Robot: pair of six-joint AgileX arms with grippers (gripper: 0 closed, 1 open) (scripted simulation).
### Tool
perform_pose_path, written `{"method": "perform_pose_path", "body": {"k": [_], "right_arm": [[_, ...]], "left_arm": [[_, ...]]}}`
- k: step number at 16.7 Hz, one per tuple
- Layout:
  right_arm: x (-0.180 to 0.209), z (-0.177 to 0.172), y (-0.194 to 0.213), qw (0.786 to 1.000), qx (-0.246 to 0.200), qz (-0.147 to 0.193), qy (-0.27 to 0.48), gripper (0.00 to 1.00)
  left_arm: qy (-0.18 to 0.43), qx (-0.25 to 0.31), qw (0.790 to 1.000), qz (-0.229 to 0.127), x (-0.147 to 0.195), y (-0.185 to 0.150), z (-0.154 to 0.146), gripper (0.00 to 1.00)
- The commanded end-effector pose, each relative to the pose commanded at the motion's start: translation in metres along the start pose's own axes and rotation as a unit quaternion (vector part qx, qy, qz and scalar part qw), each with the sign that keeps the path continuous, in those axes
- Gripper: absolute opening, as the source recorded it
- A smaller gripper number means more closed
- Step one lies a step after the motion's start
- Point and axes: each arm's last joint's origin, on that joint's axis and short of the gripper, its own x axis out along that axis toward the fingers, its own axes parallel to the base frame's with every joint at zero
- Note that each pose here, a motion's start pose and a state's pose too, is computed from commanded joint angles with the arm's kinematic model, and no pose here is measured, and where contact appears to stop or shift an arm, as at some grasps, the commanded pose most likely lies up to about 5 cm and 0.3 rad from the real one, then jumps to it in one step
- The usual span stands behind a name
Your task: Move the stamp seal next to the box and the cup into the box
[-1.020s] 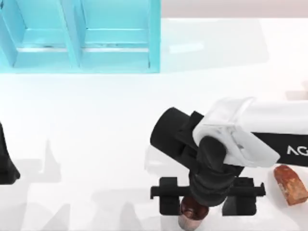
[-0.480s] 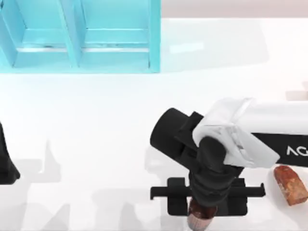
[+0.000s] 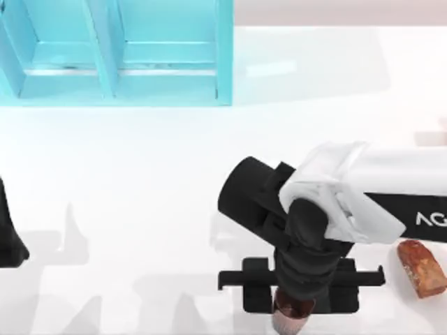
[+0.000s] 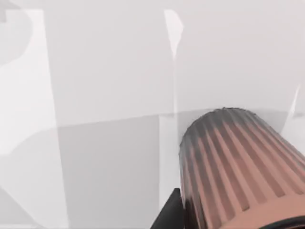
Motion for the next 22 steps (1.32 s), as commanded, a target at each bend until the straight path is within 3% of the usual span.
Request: {"method": "perform_pose_path", "body": {"k": [4, 11, 18, 22], "right_arm": [[-0.022, 0.006, -0.018, 1.000, 0.000, 0.001, -0.001, 0.00], [-0.095, 0.001, -0.094, 1.000, 0.000, 0.000, 0.001, 0.00], [-0.099, 0.003, -0.100, 1.000, 0.000, 0.001, 0.000, 0.00], [-0.101, 0.034, -0.123, 1.000, 0.014, 0.018, -0.016, 0.00]], "left_arm": [[0.000, 0.000, 1.000, 0.000, 0.000, 0.000, 0.000, 1.00], [0.000, 0.000, 1.000, 0.000, 0.000, 0.000, 0.000, 1.00], [0.000, 0.000, 1.000, 0.000, 0.000, 0.000, 0.000, 1.00], [0.000, 0.000, 1.000, 0.000, 0.000, 0.000, 0.000, 1.00]]}}
